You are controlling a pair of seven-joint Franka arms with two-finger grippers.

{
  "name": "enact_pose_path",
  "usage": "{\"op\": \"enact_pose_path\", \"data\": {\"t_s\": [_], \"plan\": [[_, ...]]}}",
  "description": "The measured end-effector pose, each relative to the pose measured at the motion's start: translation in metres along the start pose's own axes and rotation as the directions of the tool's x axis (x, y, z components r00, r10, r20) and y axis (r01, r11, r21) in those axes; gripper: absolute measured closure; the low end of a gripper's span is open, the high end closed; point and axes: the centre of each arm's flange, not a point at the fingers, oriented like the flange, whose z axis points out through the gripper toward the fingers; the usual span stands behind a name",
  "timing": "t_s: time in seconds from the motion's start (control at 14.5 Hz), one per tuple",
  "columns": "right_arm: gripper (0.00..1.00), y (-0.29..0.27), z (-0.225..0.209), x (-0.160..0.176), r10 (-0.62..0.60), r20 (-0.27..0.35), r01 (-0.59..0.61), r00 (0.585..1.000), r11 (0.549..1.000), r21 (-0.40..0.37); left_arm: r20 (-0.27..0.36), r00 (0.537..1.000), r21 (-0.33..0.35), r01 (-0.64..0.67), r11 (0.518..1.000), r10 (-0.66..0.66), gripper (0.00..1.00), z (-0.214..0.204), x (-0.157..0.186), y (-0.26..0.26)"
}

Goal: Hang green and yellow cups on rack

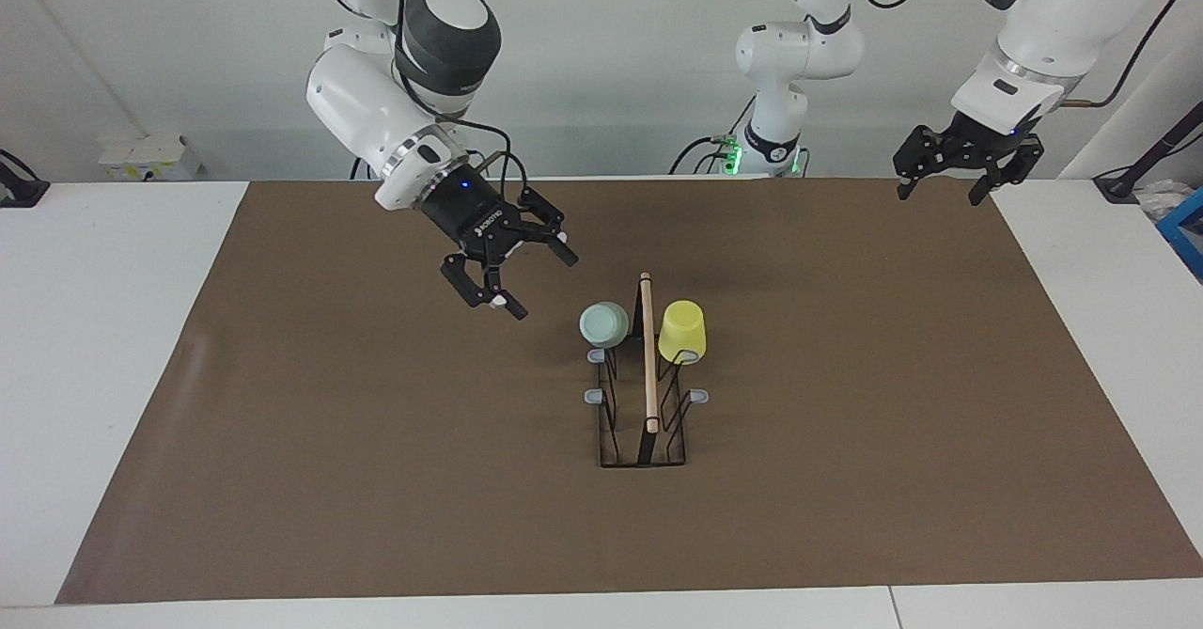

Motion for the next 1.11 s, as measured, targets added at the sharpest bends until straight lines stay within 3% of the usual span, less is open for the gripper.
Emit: {"op": "enact_pose_path", "data": {"t_s": [0.28,0.48,0.69,0.9,1.11], "plan": [[0.0,0.017,-0.01,-0.016,0.129,0.235,-0.142,0.963,0.989,0.041,0.0,1.0,0.0,0.0,1.0,0.0,0.0,0.0,0.0,0.0],[0.0,0.032,-0.032,-0.03,0.272,0.406,-0.278,0.872,0.959,-0.044,0.0,1.0,0.0,0.0,1.0,0.0,0.0,0.0,0.0,0.0],[0.0,0.045,-0.054,-0.043,0.351,0.516,-0.328,0.782,0.934,-0.14,0.0,1.0,0.0,0.0,1.0,0.0,0.0,0.0,0.0,0.0],[0.0,0.066,-0.085,-0.073,0.42,0.638,-0.35,0.645,0.905,-0.242,0.0,1.0,0.0,0.0,1.0,0.0,0.0,0.0,0.0,0.0],[0.0,0.076,-0.129,-0.089,0.595,0.645,-0.465,0.48,0.796,-0.388,0.0,1.0,0.0,0.0,1.0,0.0,0.0,0.0,0.0,0.0]]}}
